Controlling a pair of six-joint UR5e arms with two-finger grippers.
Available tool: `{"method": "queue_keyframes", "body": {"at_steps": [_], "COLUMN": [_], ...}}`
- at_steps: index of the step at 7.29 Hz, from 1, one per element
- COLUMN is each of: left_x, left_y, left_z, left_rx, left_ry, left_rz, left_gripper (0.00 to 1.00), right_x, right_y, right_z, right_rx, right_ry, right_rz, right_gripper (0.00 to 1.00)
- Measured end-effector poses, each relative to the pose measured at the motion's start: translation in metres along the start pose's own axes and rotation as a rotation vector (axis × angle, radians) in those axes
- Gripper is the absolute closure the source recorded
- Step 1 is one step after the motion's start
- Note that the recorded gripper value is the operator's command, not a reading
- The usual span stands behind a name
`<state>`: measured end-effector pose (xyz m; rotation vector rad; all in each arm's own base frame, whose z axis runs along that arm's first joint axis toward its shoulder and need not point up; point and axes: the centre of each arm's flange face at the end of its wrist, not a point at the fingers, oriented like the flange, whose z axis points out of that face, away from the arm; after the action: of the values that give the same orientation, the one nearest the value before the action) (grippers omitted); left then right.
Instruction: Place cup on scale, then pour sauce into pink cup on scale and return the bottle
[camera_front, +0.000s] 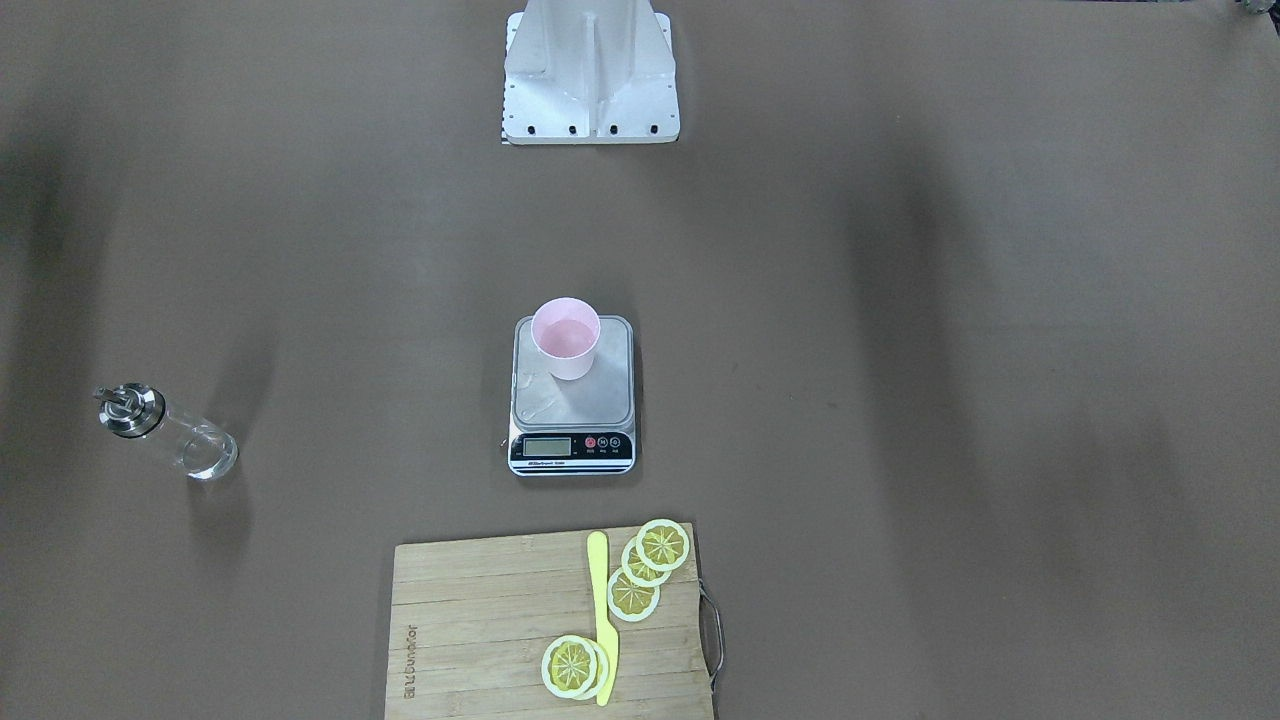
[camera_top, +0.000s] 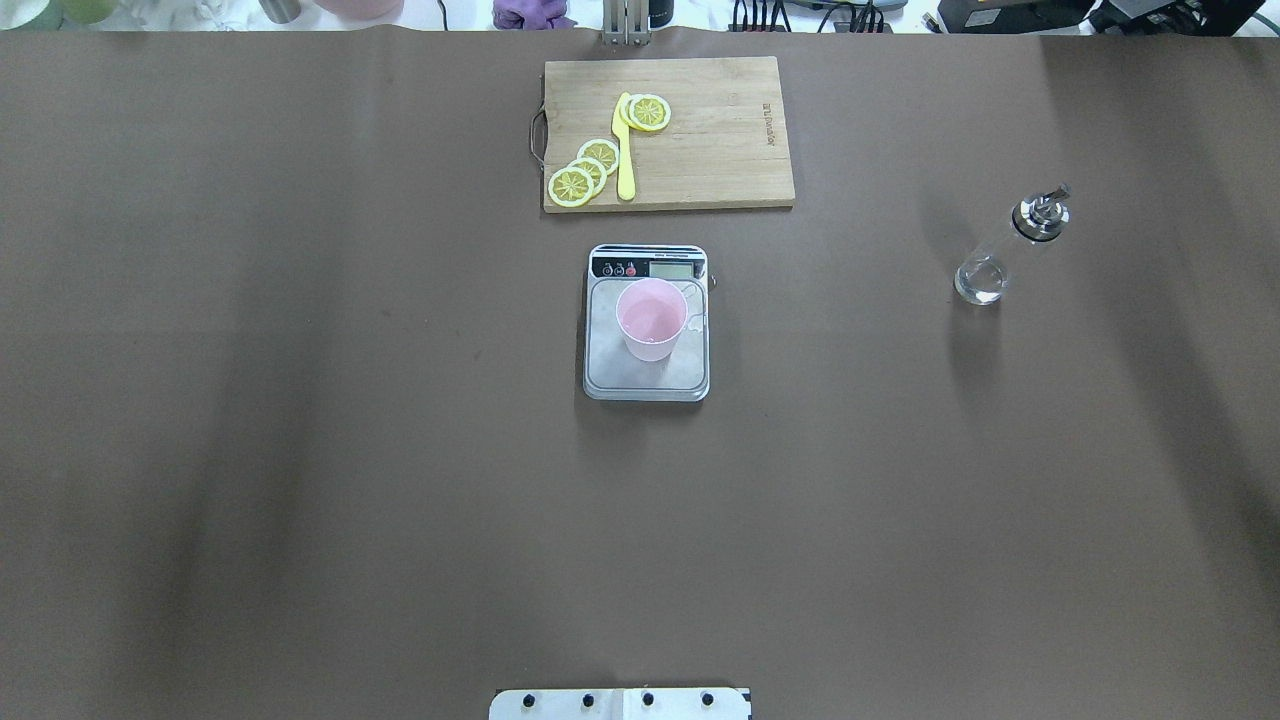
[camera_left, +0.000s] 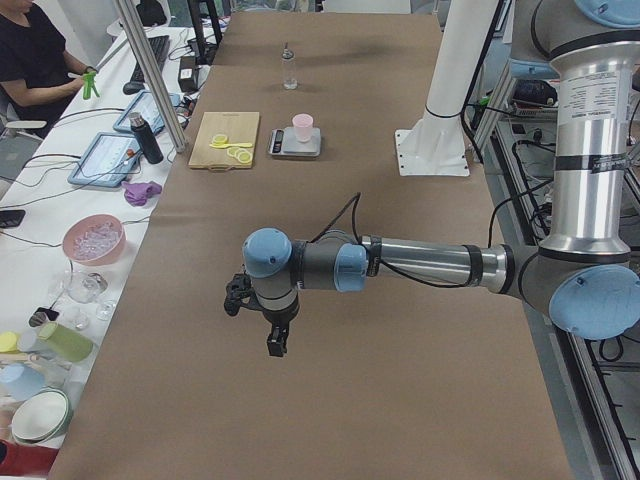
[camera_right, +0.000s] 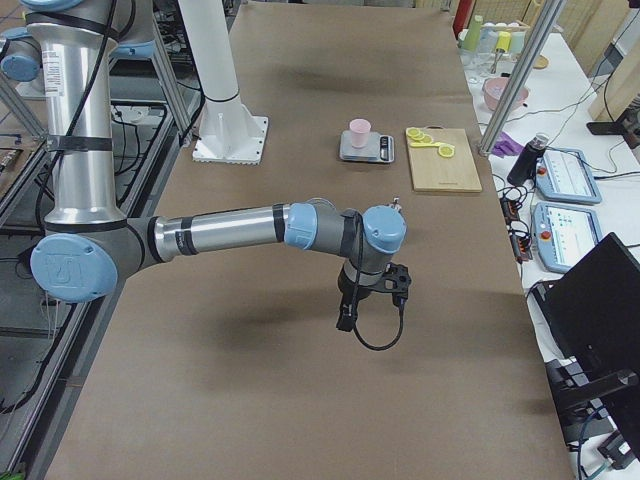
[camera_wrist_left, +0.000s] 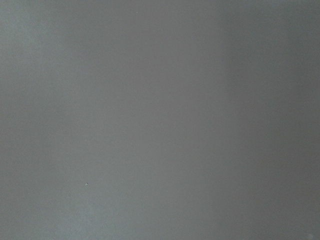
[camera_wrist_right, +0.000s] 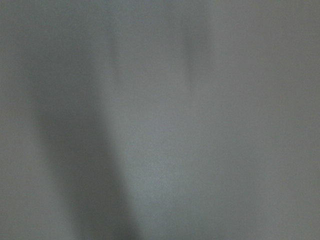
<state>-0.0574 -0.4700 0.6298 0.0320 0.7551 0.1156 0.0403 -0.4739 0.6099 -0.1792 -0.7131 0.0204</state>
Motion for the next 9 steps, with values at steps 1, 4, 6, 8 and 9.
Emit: {"method": "queue_keyframes", "body": {"at_steps": [1, 4, 6, 8, 9], "left_x": [0.000, -0.001, -0.001, -0.001, -0.001], "left_y": [0.002, 0.003, 0.003, 0.003, 0.003], "left_z": [-0.002, -0.001, -0.001, -0.001, -0.001], "left_rx": [-0.004, -0.006, -0.006, -0.006, -0.006], "left_ry": [0.001, 0.002, 0.001, 0.001, 0.001], "left_rz": [-0.007, -0.010, -0.010, -0.011, -0.011], "left_gripper": [0.02, 0.02, 0.02, 0.02, 0.02], "right_x": [0.002, 0.020, 0.035, 0.038, 0.038], "right_y": [0.001, 0.005, 0.005, 0.004, 0.003], "right_z": [0.001, -0.004, -0.010, -0.015, -0.017], "right_rx": [-0.002, 0.009, 0.023, 0.035, 0.039], "right_ry": [-0.007, -0.046, -0.069, -0.077, -0.078], "right_rz": [0.004, 0.052, 0.087, 0.092, 0.089], "right_gripper": [0.00, 0.00, 0.00, 0.00, 0.00]}}
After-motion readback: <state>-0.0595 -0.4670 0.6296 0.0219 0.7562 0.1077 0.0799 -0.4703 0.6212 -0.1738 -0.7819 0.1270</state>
